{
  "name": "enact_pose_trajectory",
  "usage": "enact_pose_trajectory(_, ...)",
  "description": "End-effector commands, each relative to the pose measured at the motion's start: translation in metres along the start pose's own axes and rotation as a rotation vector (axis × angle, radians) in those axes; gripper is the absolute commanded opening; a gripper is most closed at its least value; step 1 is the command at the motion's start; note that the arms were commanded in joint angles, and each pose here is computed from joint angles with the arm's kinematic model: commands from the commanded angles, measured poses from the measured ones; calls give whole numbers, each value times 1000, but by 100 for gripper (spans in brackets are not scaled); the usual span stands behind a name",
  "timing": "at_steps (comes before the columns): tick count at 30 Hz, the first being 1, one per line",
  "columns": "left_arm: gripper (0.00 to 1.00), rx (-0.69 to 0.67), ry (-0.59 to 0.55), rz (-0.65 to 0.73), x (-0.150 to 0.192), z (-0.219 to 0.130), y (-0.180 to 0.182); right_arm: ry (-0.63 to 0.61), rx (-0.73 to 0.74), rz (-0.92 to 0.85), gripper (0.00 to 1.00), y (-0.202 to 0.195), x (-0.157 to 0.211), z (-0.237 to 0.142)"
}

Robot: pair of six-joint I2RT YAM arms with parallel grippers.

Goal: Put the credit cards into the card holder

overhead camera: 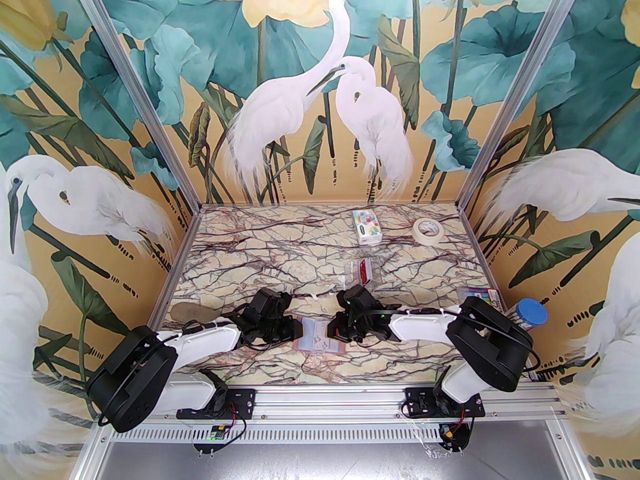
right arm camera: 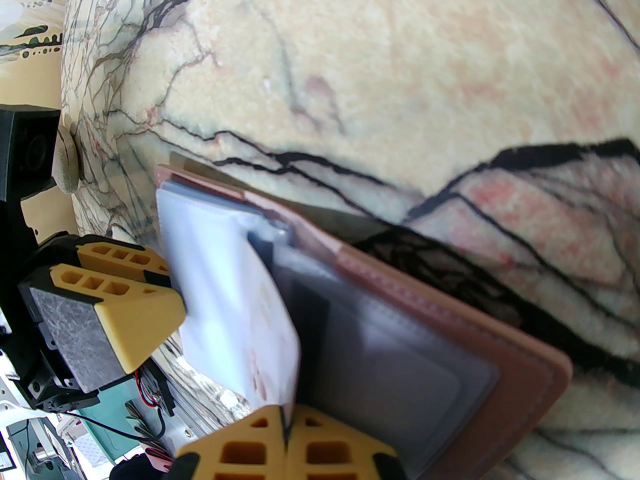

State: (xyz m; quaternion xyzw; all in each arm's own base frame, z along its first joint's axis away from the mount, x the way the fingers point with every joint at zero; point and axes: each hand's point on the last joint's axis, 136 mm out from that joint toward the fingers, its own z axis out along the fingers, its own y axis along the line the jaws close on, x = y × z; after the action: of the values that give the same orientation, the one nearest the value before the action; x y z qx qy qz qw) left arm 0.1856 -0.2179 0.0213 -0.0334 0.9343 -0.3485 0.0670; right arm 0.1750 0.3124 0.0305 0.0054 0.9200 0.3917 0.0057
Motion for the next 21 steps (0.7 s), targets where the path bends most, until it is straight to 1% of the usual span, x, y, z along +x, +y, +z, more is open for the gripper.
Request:
enact_pose_trajectory(1,21,-73,4,-5,3,1,18,22,103,23,0,-25,7,5)
enact_pose_trajectory(6,21,-86,2,-1,3,0,19,25,102,15,1,-23,6,5)
enact_pose_trajectory(14,21,-92,4,0,3,0,20,27,112,5,16,-20,6,2)
enact_pose_trajectory(18,21,-91,3,1,3,0,20,29,123,0,20,-20,5,1)
enact_pose_trajectory(21,21,-92,4,0,3,0,20,26,119,-4,26,-16,3,-1)
